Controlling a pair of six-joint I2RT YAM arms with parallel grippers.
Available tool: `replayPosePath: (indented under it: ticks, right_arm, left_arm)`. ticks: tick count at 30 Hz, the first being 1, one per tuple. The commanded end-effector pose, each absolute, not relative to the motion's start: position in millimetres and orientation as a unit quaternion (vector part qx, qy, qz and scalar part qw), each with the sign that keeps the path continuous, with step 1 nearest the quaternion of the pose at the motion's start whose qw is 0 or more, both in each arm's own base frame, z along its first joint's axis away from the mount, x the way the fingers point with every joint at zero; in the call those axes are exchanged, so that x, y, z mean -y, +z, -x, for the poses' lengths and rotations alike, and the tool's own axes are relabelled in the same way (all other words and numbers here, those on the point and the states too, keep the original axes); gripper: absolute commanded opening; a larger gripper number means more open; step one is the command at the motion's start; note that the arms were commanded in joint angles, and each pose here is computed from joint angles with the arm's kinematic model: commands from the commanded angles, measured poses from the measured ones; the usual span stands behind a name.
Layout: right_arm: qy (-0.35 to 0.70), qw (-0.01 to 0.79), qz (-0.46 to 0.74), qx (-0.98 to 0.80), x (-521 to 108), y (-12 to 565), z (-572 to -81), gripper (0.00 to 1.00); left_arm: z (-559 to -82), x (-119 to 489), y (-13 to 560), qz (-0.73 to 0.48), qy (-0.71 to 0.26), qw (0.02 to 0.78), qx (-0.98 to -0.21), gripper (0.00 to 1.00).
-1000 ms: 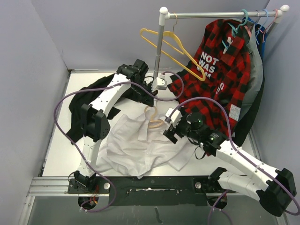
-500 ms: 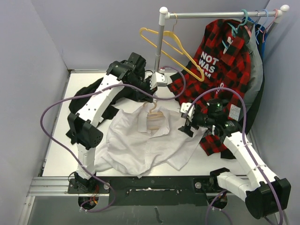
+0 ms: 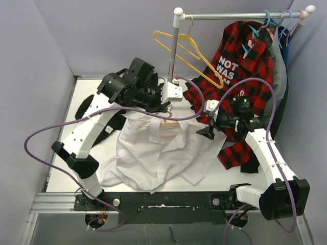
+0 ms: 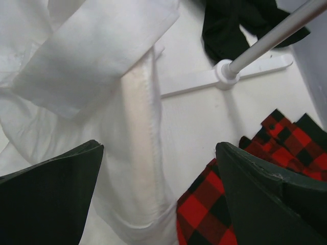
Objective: Place the shirt on the hanger
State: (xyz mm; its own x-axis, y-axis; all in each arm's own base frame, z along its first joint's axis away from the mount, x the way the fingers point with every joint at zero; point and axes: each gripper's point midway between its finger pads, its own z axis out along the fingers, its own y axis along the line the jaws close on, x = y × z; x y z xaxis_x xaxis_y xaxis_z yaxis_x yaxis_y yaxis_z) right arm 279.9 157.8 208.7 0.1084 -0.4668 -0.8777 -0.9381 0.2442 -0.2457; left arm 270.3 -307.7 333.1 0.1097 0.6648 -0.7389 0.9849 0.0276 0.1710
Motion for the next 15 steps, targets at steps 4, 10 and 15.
replayPosePath:
  ticks: [4, 10, 15]
  right_arm:
    - [0.303, 0.516, 0.584, -0.549, -180, 261, -299, 0.98]
    - [0.341, 0.47, 0.594, -0.558, -194, 240, -297, 0.98]
    - [0.363, 0.459, 0.581, -0.566, -196, 231, -289, 0.98]
  left_arm:
    - [-256, 307, 361, -0.67, -0.204, 0.405, -0.588, 0.0]
    - [-261, 312, 365, -0.674, -0.183, 0.418, -0.581, 0.0]
    - [-266, 316, 370, -0.675, -0.168, 0.43, -0.576, 0.0]
